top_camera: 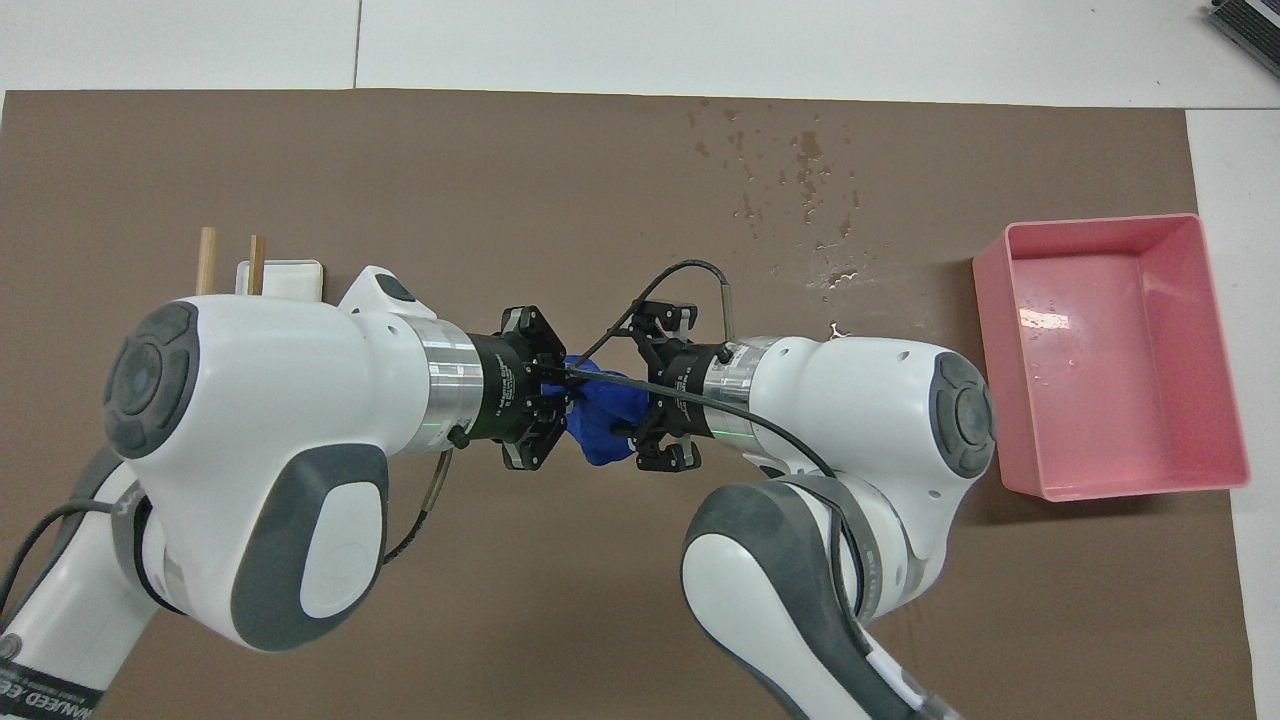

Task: Wipe water with towel using both arms
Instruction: 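Hand the blue towel from the left gripper to the right gripper, then carry the towel to the water with the right gripper while the left retracts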

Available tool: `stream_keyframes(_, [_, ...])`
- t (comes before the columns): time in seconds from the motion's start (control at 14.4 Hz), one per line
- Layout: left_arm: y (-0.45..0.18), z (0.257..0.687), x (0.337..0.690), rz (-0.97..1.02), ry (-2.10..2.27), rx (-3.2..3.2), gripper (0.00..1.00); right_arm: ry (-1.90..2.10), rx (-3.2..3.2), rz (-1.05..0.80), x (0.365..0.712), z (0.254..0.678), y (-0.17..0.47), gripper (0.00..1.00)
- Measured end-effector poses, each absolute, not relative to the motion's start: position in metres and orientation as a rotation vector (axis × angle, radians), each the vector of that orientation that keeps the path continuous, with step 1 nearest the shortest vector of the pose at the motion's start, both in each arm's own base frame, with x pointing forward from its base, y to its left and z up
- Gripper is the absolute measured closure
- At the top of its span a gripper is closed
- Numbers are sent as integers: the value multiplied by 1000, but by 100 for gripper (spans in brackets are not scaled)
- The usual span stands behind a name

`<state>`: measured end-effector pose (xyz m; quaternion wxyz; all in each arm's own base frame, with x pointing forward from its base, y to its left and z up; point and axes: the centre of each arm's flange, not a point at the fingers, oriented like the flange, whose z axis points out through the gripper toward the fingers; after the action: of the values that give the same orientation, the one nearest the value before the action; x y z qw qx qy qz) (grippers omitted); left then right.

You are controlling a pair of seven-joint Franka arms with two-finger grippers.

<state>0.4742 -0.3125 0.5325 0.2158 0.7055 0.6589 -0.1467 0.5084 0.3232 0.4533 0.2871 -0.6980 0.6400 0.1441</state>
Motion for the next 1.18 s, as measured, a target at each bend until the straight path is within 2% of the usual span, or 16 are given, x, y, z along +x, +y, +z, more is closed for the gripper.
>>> stream_keyframes(0.35, [-314,535,476,-387,1827,1923,93,1709,-1865,383,509,453,323,3])
stream_keyframes(0.69, [-314,536,477,-377,1825,1912,93,1626,-1928,351,508,453,324,63])
stream_keyframes(0.83, [-315,536,476,-374,1820,1911,93,1612,-1938,346,508,453,324,81])
stream_keyframes(0.9, [-316,536,476,-372,1818,1910,93,1602,-1946,342,508,453,324,85])
stream_keyframes(1.11, [-316,534,475,-370,1812,1919,93,1491,-2056,356,504,451,326,85])
stream_keyframes(1.18, [-316,534,475,-367,1806,1922,85,1435,-2115,375,500,448,327,86])
